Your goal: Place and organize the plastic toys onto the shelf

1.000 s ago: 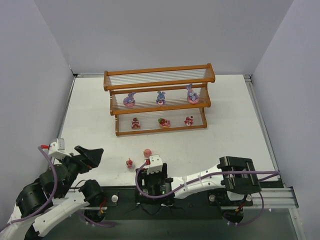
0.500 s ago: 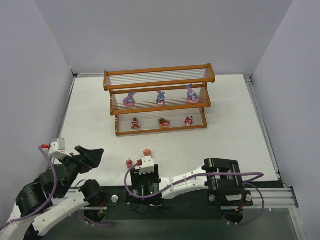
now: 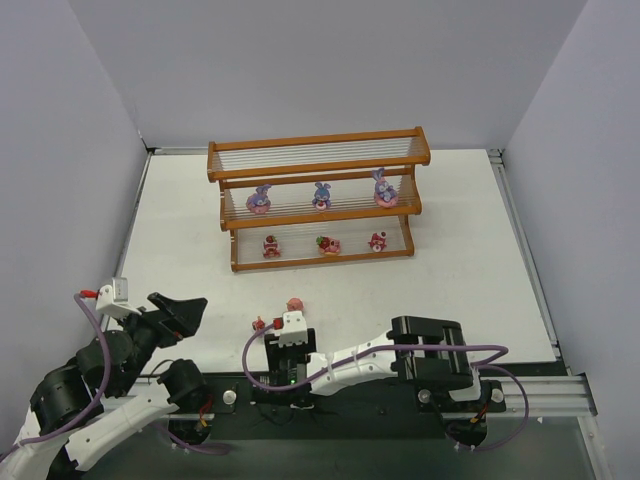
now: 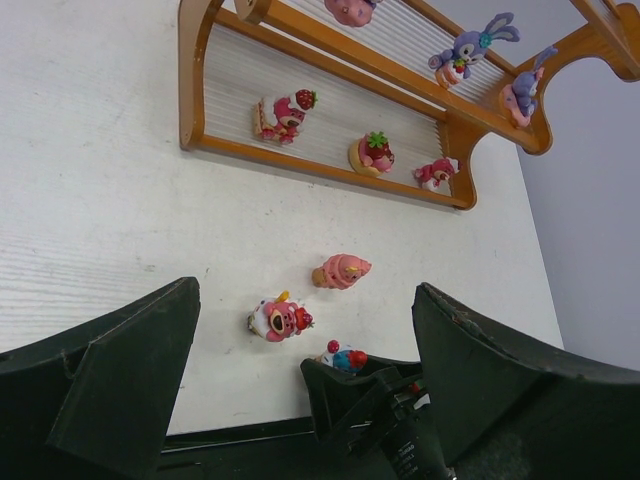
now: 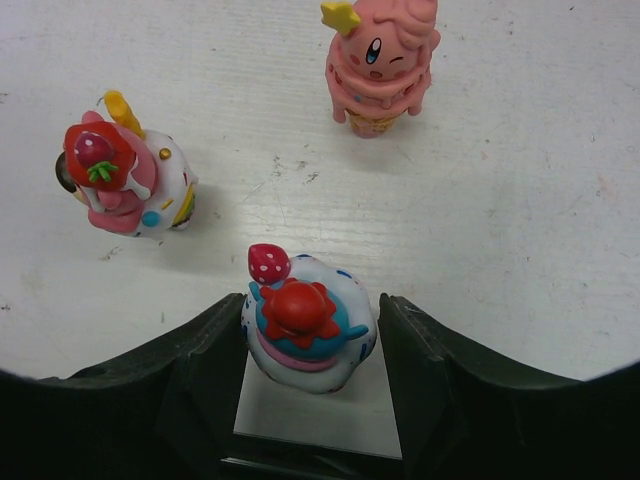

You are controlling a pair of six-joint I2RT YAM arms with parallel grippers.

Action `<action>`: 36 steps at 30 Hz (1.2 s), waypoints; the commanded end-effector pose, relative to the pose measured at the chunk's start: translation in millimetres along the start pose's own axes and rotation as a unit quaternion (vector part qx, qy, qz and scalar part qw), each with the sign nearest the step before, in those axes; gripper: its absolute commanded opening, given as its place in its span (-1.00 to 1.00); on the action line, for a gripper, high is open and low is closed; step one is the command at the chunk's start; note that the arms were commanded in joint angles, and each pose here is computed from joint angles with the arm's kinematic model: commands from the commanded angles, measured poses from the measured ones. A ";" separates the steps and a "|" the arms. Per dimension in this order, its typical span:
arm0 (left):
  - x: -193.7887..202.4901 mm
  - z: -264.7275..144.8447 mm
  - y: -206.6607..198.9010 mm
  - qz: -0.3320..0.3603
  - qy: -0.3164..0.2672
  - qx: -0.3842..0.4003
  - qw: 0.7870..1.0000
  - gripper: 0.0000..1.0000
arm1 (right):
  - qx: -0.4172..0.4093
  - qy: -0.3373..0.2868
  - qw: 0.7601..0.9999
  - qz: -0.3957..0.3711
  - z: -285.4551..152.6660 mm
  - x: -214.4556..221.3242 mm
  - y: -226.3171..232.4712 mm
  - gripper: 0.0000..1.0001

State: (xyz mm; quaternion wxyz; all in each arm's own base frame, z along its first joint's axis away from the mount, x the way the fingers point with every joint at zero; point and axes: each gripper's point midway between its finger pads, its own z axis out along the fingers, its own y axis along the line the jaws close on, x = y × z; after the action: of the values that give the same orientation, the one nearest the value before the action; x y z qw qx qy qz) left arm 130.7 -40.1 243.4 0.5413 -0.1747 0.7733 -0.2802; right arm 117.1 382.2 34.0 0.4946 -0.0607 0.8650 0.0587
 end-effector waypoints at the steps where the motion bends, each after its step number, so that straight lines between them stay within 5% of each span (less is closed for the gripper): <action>1: -10.7 -6.8 -3.2 -0.015 -0.011 0.013 1.000 0.95 | 0.021 -0.022 1.000 0.000 4.8 -10.3 -4.4 0.07; 9: -11.2 -6.7 -2.2 -0.017 -0.013 0.011 1.000 0.94 | 0.014 -0.025 1.000 -0.001 5.3 -12.6 -1.1 -0.21; 15: -11.0 -6.7 -2.4 -0.017 -0.012 0.012 1.000 0.95 | 0.006 -0.027 1.000 0.002 4.8 -14.2 0.9 -0.98; 24: -11.4 -6.9 -2.2 -0.018 -0.013 0.012 1.000 0.95 | -0.007 -0.035 0.999 0.003 -10.3 -35.3 -12.0 -1.00; 36: -10.9 -6.6 -2.4 -0.018 -0.013 0.012 1.000 0.95 | -0.047 -0.013 0.998 -0.040 -33.4 -146.1 -49.5 -1.00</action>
State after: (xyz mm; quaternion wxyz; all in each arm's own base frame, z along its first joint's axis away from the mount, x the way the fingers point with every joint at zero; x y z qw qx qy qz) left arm 130.4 -40.0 244.7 0.5404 -0.1807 0.7697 -0.2878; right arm 143.6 355.6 138.7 0.4940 -0.0775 0.8579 0.1185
